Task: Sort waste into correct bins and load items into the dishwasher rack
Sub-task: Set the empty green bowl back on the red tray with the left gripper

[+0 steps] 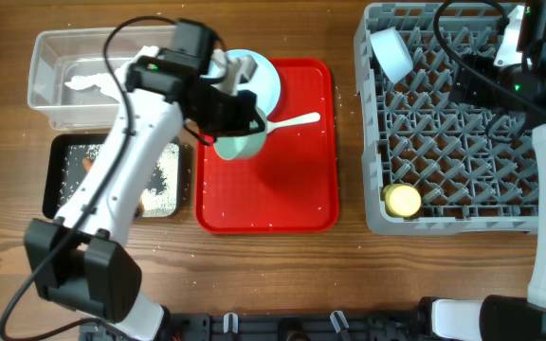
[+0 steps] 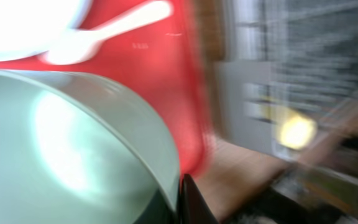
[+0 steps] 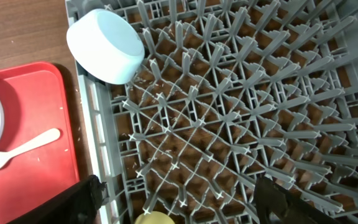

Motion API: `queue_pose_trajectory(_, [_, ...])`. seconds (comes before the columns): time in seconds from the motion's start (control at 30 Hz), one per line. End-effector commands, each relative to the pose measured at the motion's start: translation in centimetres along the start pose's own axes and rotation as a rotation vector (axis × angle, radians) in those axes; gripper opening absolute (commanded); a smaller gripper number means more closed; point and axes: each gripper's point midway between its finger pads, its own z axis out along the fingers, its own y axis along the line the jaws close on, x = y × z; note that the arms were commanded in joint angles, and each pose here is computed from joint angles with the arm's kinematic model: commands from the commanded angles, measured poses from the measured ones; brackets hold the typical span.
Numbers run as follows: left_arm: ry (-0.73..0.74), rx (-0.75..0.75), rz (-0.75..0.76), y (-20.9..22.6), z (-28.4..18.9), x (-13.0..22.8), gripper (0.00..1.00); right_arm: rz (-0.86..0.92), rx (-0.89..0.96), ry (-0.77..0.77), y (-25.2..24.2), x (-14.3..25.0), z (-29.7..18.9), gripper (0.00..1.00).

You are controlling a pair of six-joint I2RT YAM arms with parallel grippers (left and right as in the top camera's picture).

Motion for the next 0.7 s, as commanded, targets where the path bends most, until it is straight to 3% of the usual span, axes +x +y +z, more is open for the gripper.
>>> queue_pose_trajectory(0.0, [-0.193, -0.557, -0.143, 5.4, -2.1, -1.0, 0.04, 0.007, -0.014, 0.015, 0.2, 0.2, 0.4, 0.81])
queue_pose_trajectory(0.1, [-0.331, -0.808, -0.267, 8.6, -5.1, -1.3, 0.04, 0.006, -0.013, 0.019, 0.2, 0.3, 0.4, 0.81])
queue_pose_trajectory(0.23, [-0.478, -0.862, -0.261, 9.0, -6.6, -3.8, 0.04, 0.006, -0.013, 0.02, 0.2, 0.3, 0.4, 0.81])
queue_pose_trajectory(0.37, [-0.548, -0.815, -0.26, 8.2, -6.4, -5.6, 0.04, 0.007, -0.013, 0.019, 0.2, 0.3, 0.4, 0.81])
queue_pose_trajectory(0.4, [-0.512, -0.782, -0.231, 7.6, -5.4, -5.5, 0.04, 0.007, -0.017, 0.02, 0.3, 0.3, 0.4, 0.81])
queue_pose_trajectory(0.5, [-0.196, -0.545, -0.007, 3.7, 2.9, -2.4, 0.04, 0.007, -0.078, 0.022, 1.3, 0.3, 0.3, 0.82])
queue_pose_trajectory(0.67, [0.067, -0.534, 0.1, 1.6, 10.8, 3.2, 0.04, 0.007, -0.08, 0.03, 1.3, 0.5, 0.3, 0.81])
